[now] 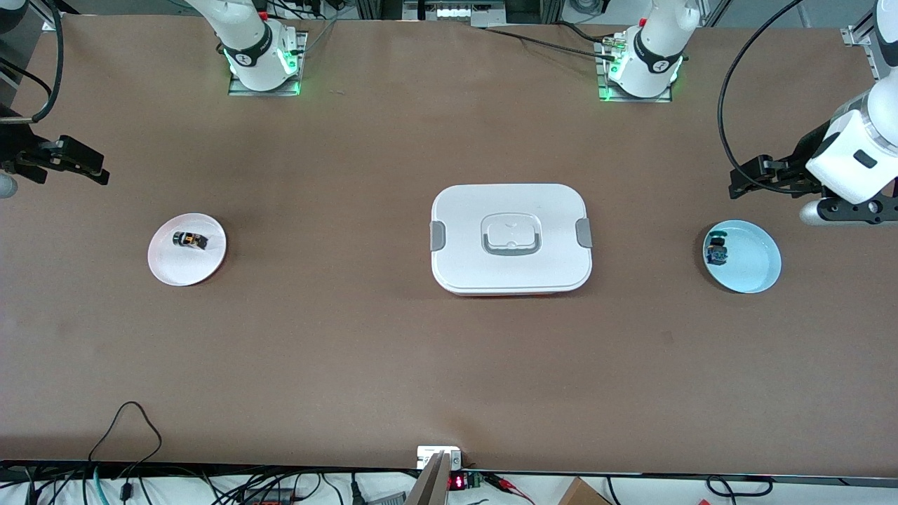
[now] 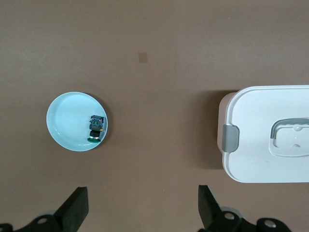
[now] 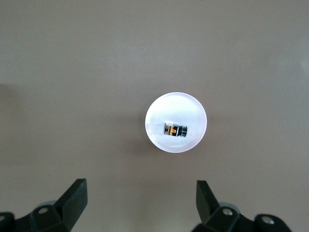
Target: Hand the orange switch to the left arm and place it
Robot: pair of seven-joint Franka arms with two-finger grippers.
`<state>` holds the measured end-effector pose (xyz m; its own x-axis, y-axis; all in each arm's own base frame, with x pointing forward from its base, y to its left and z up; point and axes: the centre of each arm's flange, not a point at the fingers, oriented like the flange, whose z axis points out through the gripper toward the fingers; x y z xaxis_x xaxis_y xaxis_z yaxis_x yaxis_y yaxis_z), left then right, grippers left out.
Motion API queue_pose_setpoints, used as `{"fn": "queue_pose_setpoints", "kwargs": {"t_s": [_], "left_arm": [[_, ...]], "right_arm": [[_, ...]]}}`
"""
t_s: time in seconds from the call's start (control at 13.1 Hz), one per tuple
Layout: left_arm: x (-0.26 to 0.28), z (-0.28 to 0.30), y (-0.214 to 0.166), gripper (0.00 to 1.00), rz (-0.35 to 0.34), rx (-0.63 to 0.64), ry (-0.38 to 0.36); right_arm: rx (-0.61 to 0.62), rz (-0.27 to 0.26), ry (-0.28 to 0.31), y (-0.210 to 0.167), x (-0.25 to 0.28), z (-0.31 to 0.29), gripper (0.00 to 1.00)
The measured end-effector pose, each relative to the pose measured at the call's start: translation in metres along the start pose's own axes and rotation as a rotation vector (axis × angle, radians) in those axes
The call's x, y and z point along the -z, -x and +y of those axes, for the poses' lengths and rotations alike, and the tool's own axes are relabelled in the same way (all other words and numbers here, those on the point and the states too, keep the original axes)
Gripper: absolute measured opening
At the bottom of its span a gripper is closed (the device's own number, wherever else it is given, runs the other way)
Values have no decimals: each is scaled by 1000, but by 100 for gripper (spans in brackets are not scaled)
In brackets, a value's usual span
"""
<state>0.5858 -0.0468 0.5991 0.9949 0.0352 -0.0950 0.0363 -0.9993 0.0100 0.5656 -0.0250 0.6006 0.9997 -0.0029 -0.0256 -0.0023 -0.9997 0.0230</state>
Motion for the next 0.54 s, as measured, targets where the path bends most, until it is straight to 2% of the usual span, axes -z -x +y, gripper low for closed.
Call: {"fn": "queue_pose_setpoints", "kwargs": {"t_s": [0.54], "left_arm": [[0, 0, 0, 100, 0, 0, 0]], "right_arm": [[0, -17, -1, 2, -1, 0, 100]]}}
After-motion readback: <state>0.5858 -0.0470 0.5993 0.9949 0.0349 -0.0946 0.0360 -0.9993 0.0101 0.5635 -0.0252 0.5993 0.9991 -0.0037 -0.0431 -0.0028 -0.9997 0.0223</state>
